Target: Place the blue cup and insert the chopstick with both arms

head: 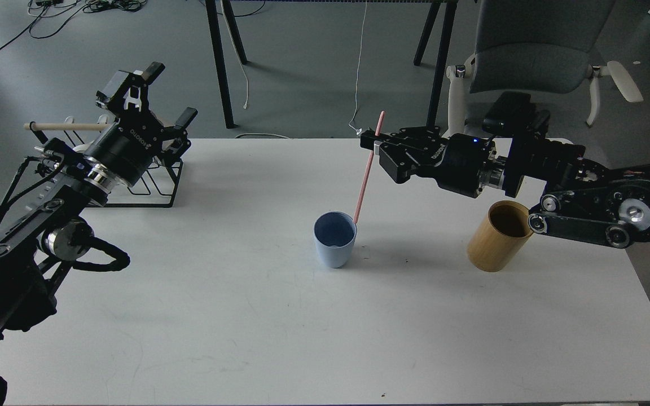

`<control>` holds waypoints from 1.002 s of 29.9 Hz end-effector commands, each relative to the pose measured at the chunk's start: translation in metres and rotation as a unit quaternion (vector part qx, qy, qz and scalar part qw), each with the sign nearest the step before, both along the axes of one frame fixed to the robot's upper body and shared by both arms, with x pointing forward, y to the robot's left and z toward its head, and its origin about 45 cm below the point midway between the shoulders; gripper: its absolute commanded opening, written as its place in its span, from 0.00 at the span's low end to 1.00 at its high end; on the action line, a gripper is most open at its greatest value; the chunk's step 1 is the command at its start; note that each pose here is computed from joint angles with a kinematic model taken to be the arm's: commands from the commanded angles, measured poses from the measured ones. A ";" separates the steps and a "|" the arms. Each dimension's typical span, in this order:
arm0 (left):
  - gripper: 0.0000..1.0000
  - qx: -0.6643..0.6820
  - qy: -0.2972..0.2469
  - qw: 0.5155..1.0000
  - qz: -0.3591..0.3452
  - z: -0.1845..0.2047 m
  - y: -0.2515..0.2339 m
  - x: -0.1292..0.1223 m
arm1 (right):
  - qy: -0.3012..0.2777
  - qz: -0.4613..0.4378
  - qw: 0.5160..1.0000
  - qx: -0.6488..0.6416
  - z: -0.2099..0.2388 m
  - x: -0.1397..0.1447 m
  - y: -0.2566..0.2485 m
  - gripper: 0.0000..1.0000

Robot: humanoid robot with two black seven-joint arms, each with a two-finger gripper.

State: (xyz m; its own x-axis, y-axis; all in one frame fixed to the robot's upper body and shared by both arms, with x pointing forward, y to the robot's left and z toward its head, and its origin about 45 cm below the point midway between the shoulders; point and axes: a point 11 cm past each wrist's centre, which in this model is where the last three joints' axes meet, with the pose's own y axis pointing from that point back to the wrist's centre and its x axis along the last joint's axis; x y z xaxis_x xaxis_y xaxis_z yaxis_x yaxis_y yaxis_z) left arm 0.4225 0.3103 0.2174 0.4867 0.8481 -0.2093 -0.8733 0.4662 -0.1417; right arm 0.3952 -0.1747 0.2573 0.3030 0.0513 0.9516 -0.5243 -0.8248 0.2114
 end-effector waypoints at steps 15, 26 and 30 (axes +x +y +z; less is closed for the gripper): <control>0.99 0.001 0.000 1.000 0.002 0.000 0.002 0.000 | 0.016 0.018 1.000 -0.009 -0.041 -0.001 0.035 0.01; 0.99 -0.001 0.002 1.000 0.002 -0.002 0.002 -0.001 | 0.030 0.004 0.999 0.020 -0.041 -0.001 0.043 0.92; 0.99 0.001 0.002 1.000 0.002 -0.002 0.002 -0.001 | 0.036 -0.013 0.997 0.059 -0.031 0.002 0.048 0.94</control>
State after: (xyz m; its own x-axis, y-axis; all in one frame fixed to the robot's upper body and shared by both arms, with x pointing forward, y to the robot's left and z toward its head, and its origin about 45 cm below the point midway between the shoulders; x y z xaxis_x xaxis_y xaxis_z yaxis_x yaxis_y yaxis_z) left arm 0.4211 0.3119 0.2152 0.4830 0.8498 -0.2110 -0.8754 0.4635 -0.1370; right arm 0.3959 -0.1296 0.2215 0.3619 -0.0165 0.9321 -0.5154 -0.8367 0.1853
